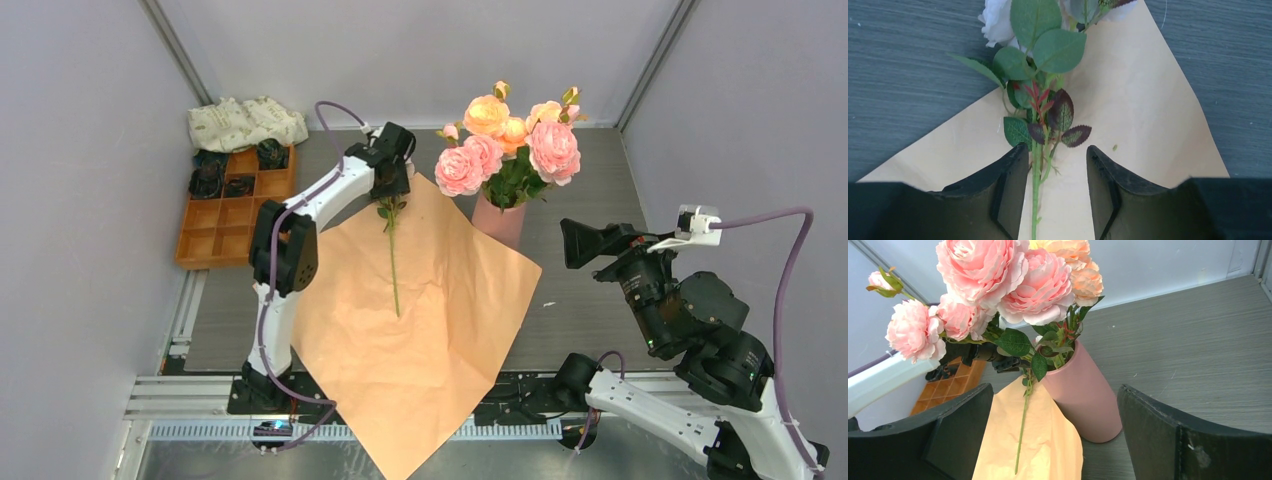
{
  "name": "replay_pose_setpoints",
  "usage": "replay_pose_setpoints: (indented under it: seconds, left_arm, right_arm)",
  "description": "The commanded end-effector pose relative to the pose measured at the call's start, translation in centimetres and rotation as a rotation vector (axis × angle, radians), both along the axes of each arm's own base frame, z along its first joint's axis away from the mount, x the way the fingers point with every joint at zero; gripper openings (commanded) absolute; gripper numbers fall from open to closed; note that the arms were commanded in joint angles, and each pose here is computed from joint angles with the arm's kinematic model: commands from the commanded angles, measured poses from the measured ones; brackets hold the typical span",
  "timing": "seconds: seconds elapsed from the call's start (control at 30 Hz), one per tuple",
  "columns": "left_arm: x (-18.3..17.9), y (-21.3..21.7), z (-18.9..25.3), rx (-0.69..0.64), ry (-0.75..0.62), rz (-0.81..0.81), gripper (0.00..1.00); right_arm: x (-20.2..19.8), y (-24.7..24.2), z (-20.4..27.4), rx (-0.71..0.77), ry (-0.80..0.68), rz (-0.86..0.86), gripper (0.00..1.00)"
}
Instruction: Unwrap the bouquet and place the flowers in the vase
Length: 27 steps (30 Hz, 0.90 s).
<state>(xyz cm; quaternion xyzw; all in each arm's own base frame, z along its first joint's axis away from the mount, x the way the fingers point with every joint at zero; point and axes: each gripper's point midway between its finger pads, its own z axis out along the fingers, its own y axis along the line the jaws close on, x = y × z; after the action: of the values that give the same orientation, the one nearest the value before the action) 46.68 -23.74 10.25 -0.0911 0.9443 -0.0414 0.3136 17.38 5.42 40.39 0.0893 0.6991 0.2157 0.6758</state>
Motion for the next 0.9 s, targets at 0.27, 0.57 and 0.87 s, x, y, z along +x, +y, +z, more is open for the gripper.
replay_pose_setpoints:
  seconds: [0.27,0.57,0.87]
  left_arm:
    - [3.9,2.5,-3.2,0.047,0.066,0.032,0.49]
    - [4.2,2.0,-6.1,0.030,0.119,0.018,0.48]
    - [4.2,1.5,-6.4,0.007,0.127,0.001,0.18]
  right_arm:
    - [0.4,-0.1,0.6,-0.006,-0.013,-0.024,1.00]
    - [0.4,0.1,0.4,-0.001,-0.007,-0.019,0.99]
    - [0.4,0.3,0.3,0.012,-0.006,-0.011,0.99]
